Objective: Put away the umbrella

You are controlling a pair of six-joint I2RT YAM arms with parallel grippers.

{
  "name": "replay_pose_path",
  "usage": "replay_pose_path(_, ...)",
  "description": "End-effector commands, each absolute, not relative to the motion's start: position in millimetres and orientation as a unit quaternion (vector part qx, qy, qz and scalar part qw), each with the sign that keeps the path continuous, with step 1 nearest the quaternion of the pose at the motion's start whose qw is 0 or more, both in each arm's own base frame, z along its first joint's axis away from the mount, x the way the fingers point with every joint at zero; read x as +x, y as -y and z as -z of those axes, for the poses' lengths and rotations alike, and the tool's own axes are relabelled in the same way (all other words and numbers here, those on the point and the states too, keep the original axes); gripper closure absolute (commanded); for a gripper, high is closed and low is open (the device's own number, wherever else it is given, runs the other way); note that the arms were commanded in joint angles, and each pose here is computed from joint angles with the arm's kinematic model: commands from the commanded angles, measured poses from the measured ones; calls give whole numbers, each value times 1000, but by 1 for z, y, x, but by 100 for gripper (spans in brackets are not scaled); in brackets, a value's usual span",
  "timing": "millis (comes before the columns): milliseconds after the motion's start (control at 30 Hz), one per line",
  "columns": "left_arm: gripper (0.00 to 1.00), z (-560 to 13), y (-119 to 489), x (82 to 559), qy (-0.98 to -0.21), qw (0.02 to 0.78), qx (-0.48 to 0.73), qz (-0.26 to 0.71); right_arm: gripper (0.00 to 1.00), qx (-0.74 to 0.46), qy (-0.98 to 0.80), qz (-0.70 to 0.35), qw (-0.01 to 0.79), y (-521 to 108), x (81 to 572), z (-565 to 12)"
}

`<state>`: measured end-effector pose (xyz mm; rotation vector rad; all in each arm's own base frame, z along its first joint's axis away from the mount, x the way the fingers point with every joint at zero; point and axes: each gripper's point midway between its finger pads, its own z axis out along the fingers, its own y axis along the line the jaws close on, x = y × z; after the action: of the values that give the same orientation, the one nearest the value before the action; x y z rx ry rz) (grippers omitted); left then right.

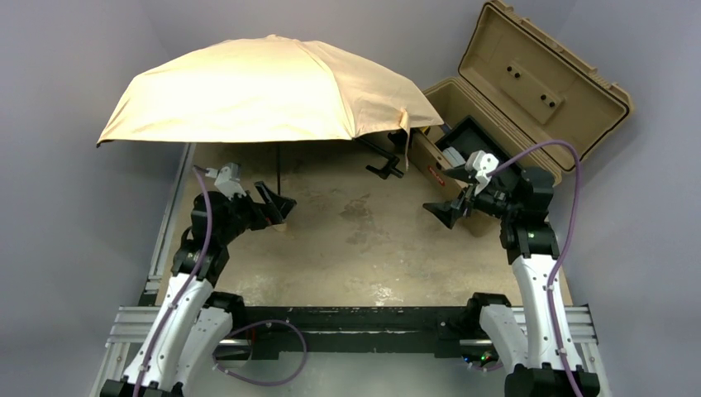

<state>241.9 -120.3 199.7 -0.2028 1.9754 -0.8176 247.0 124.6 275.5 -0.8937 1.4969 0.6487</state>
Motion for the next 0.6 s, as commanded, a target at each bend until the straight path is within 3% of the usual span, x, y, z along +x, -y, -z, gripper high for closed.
replay_pose_path(0,4,-225,116,274,-783,523,-70,328,1,-416,-618,-285,603,-130,236,-281)
replay_pose_path(233,8,-223,100,336,-784,555,-58,272,1,-423,-609,-283,609,-132,229,-285)
replay_pose_path(567,23,-224,102,410,-803,544,6,243,7,-460,-580,-298,603,-139,216,-279)
